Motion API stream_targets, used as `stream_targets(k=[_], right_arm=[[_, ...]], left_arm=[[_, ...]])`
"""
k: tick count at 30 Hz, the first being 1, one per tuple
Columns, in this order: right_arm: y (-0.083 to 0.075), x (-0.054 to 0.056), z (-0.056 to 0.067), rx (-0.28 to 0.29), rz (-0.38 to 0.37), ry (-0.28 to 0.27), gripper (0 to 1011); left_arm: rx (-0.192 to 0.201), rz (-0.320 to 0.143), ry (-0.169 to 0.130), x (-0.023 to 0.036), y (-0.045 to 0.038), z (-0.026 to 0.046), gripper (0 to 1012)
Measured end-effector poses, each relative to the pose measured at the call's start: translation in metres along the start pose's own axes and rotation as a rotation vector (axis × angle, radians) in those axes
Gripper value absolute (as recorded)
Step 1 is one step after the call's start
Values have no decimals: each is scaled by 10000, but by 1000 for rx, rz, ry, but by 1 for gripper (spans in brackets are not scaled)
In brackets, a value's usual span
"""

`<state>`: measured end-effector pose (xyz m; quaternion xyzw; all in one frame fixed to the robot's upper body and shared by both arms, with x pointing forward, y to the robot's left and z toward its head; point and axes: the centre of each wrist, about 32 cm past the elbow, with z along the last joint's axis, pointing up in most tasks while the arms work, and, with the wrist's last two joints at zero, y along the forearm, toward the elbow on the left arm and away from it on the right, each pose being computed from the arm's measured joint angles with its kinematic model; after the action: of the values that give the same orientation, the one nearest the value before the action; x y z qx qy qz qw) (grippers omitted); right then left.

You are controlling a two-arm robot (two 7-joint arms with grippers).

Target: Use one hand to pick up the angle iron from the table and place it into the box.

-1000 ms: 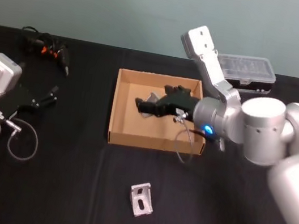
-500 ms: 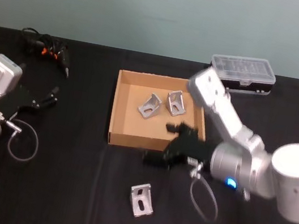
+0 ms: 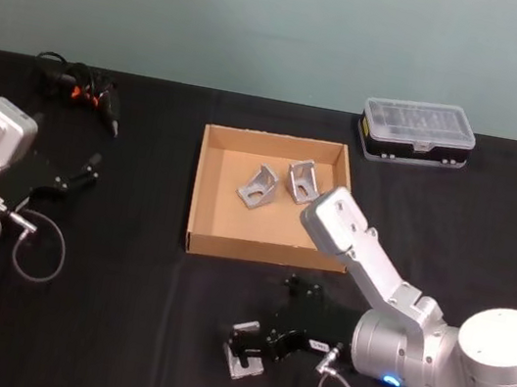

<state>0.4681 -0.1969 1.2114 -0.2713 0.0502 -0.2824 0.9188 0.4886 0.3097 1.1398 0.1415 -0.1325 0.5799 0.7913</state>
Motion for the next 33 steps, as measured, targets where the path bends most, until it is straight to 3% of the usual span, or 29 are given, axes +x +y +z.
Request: stream_targets(k=[22,33], right_arm=[[211,-30,-41,-50,21,20,1003],[227,-32,-46,-55,22,22,1003]], left_arm=[[0,0,0,0,0,0,1000],[0,0,0,0,0,0,1000]])
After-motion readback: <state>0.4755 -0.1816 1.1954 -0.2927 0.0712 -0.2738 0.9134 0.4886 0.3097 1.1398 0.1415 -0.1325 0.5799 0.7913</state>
